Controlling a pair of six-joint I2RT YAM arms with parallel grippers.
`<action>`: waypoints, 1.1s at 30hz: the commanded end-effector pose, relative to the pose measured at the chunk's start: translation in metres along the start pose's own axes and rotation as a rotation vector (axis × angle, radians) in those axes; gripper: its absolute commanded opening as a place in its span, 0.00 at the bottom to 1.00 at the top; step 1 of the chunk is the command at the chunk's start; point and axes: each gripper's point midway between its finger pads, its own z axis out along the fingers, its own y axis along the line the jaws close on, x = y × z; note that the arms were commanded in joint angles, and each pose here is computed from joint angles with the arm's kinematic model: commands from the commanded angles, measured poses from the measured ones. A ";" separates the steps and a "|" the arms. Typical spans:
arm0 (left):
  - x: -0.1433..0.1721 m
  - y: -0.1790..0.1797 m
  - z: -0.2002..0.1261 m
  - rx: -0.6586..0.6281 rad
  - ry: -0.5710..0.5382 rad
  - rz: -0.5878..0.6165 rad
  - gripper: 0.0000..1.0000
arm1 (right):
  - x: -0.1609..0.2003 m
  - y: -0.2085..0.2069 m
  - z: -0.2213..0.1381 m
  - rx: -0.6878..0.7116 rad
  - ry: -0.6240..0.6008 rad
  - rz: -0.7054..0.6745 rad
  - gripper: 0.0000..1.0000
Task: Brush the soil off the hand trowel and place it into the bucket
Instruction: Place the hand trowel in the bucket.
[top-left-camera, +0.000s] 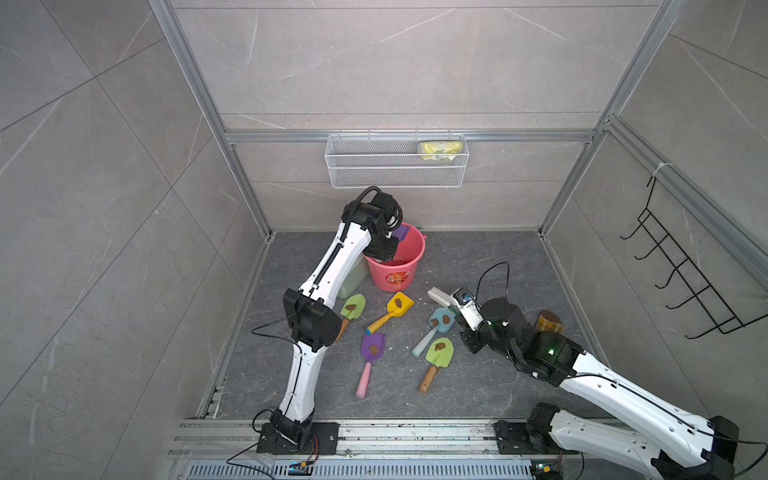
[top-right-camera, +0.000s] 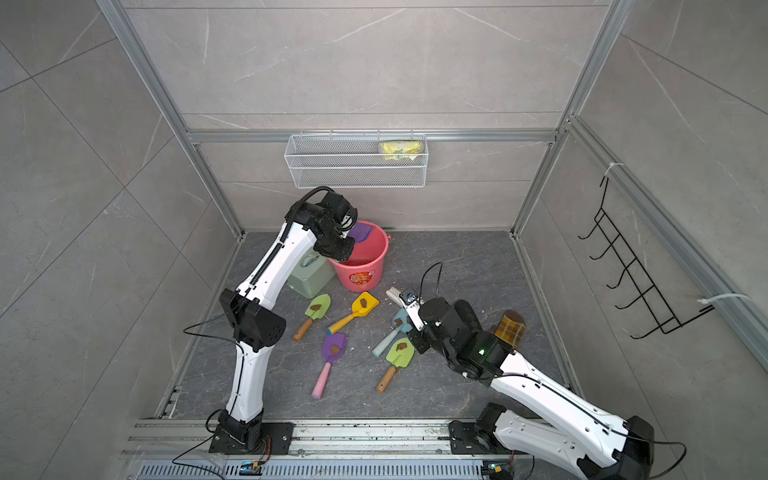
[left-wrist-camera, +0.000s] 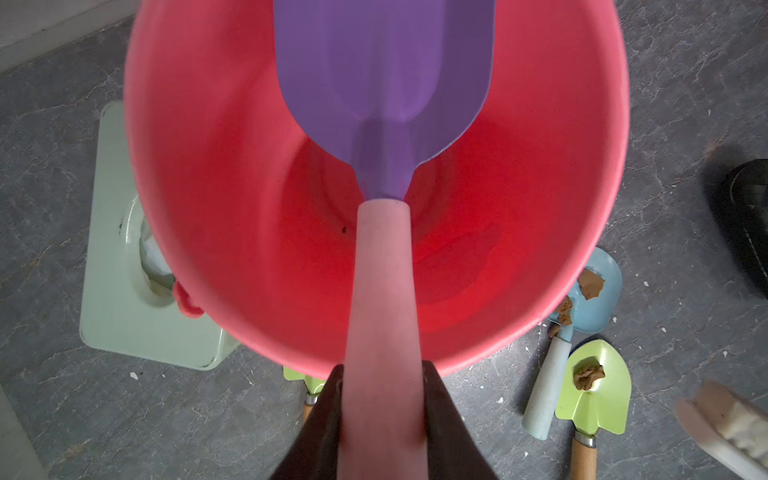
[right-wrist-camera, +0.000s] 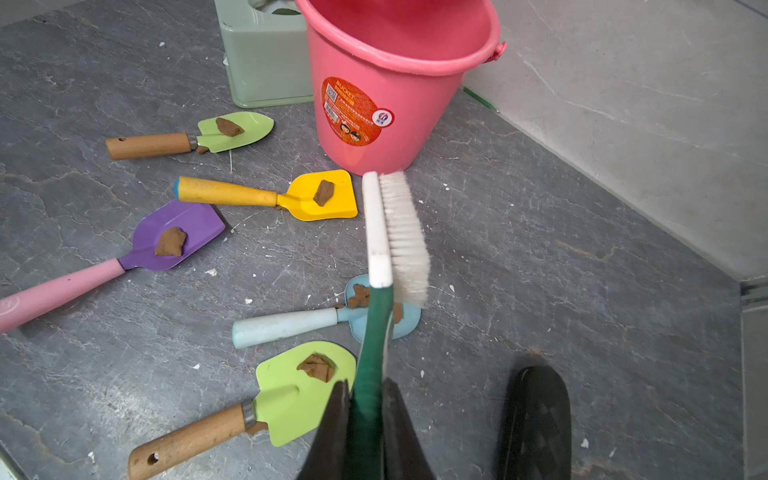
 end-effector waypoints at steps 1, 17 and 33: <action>-0.009 -0.001 0.002 -0.007 -0.028 0.048 0.19 | 0.005 0.000 -0.002 -0.006 0.008 0.031 0.00; -0.007 0.007 0.054 -0.061 0.048 0.108 0.28 | 0.007 0.003 0.017 0.003 0.040 -0.010 0.00; -0.020 0.010 0.073 -0.037 0.016 0.095 0.36 | 0.017 0.003 0.028 0.020 0.058 -0.016 0.00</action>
